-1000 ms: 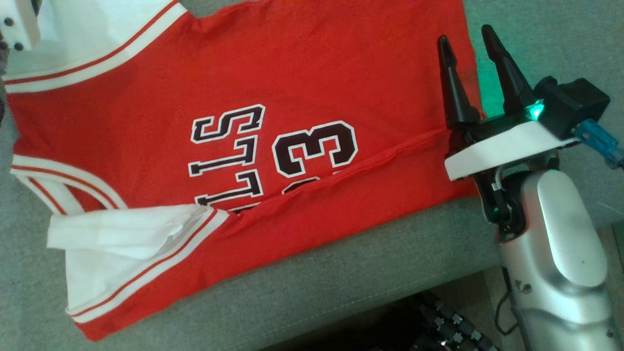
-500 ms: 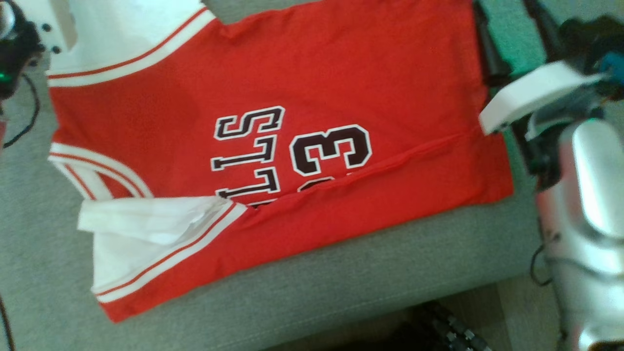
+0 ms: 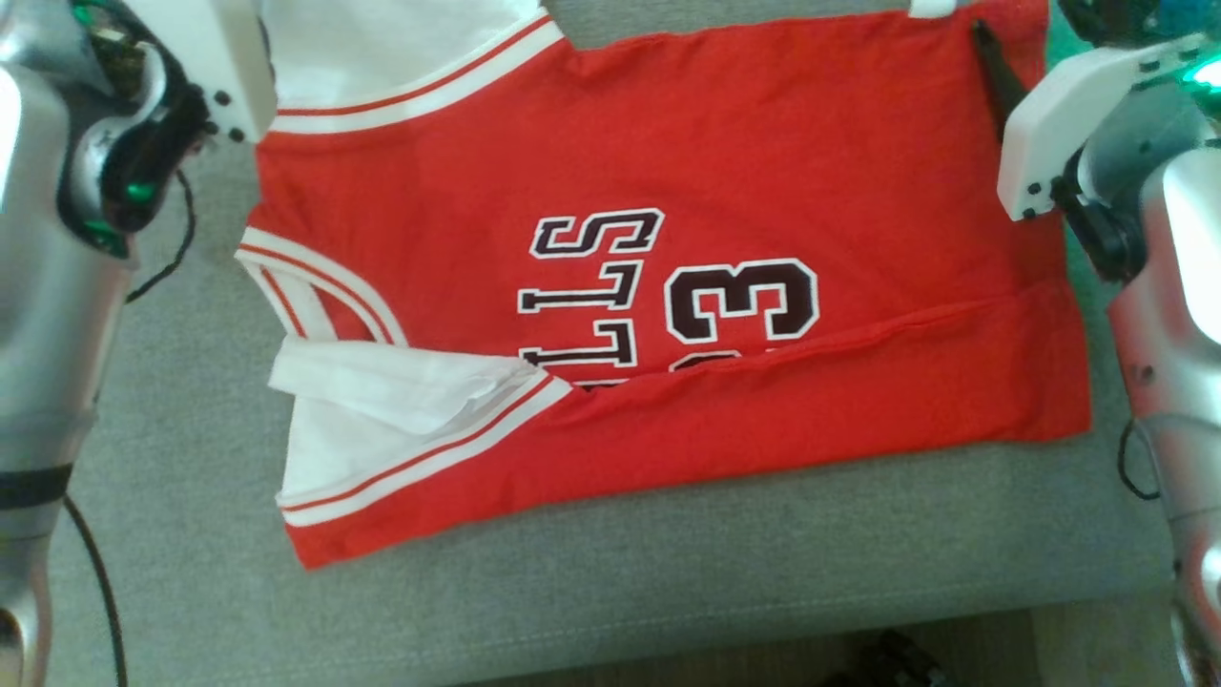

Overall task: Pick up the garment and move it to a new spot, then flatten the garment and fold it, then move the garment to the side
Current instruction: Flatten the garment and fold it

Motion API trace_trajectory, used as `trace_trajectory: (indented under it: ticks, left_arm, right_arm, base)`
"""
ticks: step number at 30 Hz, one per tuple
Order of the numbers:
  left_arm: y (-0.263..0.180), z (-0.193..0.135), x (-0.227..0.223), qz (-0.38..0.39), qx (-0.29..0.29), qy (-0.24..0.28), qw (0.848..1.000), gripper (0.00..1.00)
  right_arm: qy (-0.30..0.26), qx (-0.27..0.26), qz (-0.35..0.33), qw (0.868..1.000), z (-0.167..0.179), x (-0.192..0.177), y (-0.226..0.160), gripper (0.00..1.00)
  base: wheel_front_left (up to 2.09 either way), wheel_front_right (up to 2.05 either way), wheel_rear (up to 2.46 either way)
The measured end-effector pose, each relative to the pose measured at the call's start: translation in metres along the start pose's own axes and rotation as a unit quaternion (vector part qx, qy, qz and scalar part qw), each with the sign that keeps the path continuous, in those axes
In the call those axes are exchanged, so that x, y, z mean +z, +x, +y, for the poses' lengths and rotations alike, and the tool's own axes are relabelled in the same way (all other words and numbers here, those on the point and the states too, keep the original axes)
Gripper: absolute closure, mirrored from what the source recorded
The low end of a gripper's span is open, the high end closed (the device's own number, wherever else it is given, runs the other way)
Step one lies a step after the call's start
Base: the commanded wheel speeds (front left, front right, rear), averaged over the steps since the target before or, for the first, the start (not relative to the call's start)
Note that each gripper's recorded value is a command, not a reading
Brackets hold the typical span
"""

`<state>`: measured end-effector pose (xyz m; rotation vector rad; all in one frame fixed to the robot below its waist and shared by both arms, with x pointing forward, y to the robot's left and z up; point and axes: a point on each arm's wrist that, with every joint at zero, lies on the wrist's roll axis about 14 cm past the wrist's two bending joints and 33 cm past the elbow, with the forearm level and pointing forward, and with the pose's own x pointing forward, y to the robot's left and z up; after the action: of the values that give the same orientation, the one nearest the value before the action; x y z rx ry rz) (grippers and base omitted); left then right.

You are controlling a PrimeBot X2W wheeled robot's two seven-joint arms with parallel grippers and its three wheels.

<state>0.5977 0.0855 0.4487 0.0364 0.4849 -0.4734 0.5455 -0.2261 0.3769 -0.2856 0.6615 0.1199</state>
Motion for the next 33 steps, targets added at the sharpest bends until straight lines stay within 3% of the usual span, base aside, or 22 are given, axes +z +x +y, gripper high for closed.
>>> trace_trajectory:
  ticks: [1, 3, 5, 9, 11, 16, 25, 33]
  left_arm:
    - [-0.001, -0.001, 0.0, -0.001, -0.001, 0.0, 1.0, 1.0]
    - [-0.001, -0.002, -0.001, -0.001, -0.002, 0.001, 1.0, 1.0]
    - [-0.002, -0.004, -0.003, 0.0, -0.005, 0.002, 1.0, 1.0]
    - [-0.004, -0.003, -0.001, -0.004, -0.006, -0.002, 1.0, 1.0]
    - [-0.004, -0.003, 0.0, -0.008, -0.005, -0.002, 1.0, 1.0]
    - [-0.008, -0.003, 0.011, -0.032, -0.004, -0.001, 0.999, 1.0]
    - [-0.038, -0.014, 0.028, -0.097, -0.014, -0.026, 0.995, 1.0]
    - [-0.1, -0.043, -0.003, -0.125, -0.02, -0.06, 0.99, 1.0]
  right_arm:
    - [0.002, 0.006, 0.009, 1.0, 0.003, -0.001, 0.003, 0.0]
    - [0.006, 0.011, 0.012, 1.0, 0.006, -0.001, 0.005, 0.16]
    - [0.005, 0.017, 0.015, 1.0, 0.007, 0.001, 0.008, 0.38]
    - [0.004, 0.022, 0.022, 0.999, 0.006, 0.003, 0.011, 0.67]
    - [0.004, 0.023, 0.024, 0.999, 0.006, 0.003, 0.012, 1.0]
    - [0.01, 0.015, -0.005, 1.0, -0.001, 0.01, 0.01, 1.0]
    - [0.025, 0.009, -0.136, 0.99, -0.007, 0.056, -0.019, 1.0]
    - [0.057, 0.028, -0.156, 0.986, 0.008, 0.019, -0.06, 1.0]
  base:
    - [0.0, 0.0, 0.0]
    - [0.0, 0.0, 0.0]
    - [0.0, 0.0, 0.0]
    - [0.0, 0.0, 0.0]
    - [0.0, 0.0, 0.0]
    - [0.0, 0.0, 0.0]
    - [0.0, 0.0, 0.0]
    - [0.0, 0.0, 0.0]
